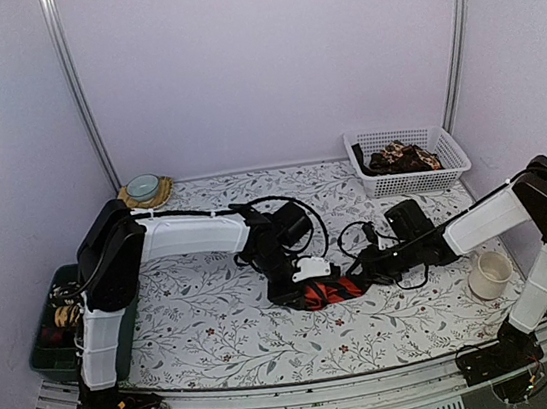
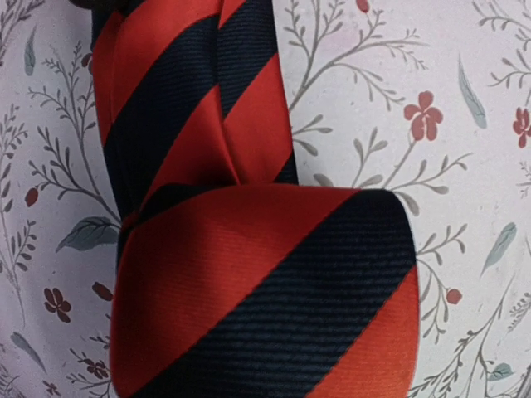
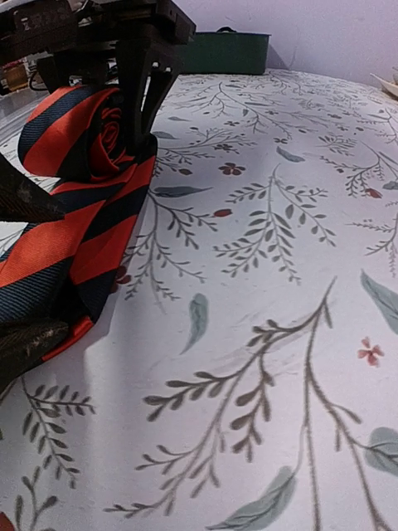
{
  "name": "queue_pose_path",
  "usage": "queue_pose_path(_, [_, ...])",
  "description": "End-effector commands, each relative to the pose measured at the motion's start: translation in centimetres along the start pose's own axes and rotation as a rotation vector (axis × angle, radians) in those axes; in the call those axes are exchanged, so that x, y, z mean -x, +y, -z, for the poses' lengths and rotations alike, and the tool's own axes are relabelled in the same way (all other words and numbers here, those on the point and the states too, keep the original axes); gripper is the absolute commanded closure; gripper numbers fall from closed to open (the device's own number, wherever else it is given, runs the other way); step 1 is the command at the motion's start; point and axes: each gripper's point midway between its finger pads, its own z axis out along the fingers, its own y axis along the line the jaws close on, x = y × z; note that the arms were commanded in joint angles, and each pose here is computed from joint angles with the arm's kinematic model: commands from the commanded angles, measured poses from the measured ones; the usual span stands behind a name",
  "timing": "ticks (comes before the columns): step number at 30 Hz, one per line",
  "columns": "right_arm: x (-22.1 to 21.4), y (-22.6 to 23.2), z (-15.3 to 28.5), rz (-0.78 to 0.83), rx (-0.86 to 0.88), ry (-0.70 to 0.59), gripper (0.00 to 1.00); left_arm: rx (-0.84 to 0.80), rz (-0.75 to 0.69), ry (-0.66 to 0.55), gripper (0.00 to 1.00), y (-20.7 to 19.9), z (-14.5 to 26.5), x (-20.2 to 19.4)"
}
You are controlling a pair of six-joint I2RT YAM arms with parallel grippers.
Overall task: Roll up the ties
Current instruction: Roll the tie at the center of the board.
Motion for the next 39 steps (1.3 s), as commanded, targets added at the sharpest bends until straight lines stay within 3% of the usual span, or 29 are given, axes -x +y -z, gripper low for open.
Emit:
queue_pose_path(1, [-3.8,-3.9,0.8,-0.108,-0.145,0.035,0.60,0.081,0.020,-0.018,0.60,0.8,1.3,0.8])
queue_pose_path(20, [-4.0,-3.1,1.7,-0.102,-0.142,0.001,0.61,0.145,0.030,0.118,0.60,0.7,1.6,0.6])
queue_pose_path(24, [-3.2,-2.1,2.2,-0.088,-0.123,-0.019,0.55,0.144,0.027,0.157,0.57,0.6,1.2,0.3])
queue_pose_path(27, [-2.5,-0.7,2.8,-0.067,-0.087,-0.038,0.46,0.141,0.020,0.152,0.51,0.5,1.3,0.5])
queue_pose_path(33, [-1.0,1.5,3.9,-0.021,-0.052,-0.069,0.41,0.128,0.009,0.144,0.34,0.2,1.4,0.8])
queue_pose_path(35, [-0.6,2.1,4.2,-0.011,-0.043,-0.077,0.40,0.131,0.006,0.130,0.21,0.2,1.8,1.1])
queue_pose_path(37, [-0.3,2.5,4.4,-0.008,-0.032,-0.082,0.40,0.133,0.004,0.104,0.01,0.2,2.5,1.7])
queue_pose_path(39, [-0.1,3.0,4.6,-0.003,-0.020,-0.085,0.40,0.136,0.003,0.070,0.00,0.2,3.4,2.6])
